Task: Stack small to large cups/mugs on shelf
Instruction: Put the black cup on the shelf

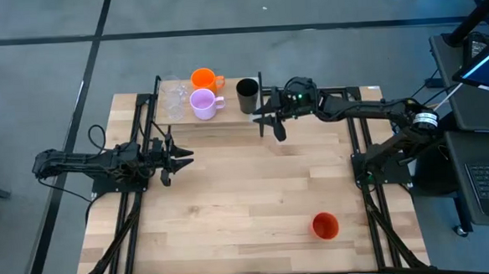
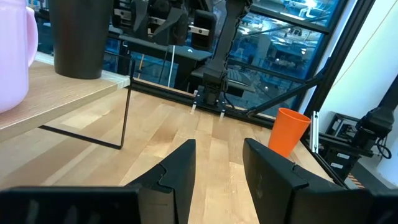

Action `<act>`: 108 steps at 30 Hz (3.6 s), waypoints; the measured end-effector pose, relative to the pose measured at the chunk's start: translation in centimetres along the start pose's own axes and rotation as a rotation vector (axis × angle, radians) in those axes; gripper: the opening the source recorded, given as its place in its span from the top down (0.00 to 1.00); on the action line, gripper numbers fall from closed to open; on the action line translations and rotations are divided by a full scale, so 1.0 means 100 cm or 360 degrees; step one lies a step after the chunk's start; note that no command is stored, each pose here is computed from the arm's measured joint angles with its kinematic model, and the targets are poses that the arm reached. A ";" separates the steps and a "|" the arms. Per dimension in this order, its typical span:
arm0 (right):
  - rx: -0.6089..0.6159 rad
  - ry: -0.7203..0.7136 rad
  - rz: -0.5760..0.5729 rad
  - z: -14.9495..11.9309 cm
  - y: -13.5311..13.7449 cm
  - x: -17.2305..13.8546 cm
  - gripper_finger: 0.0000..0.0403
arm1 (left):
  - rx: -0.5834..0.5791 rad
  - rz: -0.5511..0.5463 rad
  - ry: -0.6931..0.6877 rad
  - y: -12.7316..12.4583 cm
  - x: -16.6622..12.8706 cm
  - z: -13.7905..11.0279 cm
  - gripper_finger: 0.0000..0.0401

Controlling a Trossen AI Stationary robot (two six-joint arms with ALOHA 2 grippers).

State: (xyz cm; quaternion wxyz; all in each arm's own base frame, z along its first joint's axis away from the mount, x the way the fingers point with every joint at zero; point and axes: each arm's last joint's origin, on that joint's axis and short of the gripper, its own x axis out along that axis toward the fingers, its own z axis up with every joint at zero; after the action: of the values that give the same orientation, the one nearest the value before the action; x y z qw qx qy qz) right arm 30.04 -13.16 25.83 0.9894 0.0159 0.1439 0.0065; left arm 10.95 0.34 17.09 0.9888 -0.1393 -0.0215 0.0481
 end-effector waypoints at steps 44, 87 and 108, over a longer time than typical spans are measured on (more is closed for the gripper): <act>-0.0099 0.0072 -0.0090 0.009 -0.046 0.042 0.67 | 0.0000 0.0000 0.0000 0.000 0.000 0.000 0.68; -0.0120 0.0037 -0.0169 0.011 -0.054 0.038 0.67 | 0.0000 0.0000 0.0000 0.000 0.000 0.000 0.68; -0.0120 0.0030 -0.0320 0.011 -0.069 0.031 0.67 | 0.0000 0.0000 0.0000 0.000 0.000 0.000 0.68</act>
State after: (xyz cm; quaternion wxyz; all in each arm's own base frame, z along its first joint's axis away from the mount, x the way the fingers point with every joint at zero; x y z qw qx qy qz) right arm 33.33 -20.06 25.76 0.9836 -0.0359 0.1536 -0.0871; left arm 10.95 0.34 17.09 0.9888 -0.1393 -0.0216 0.0482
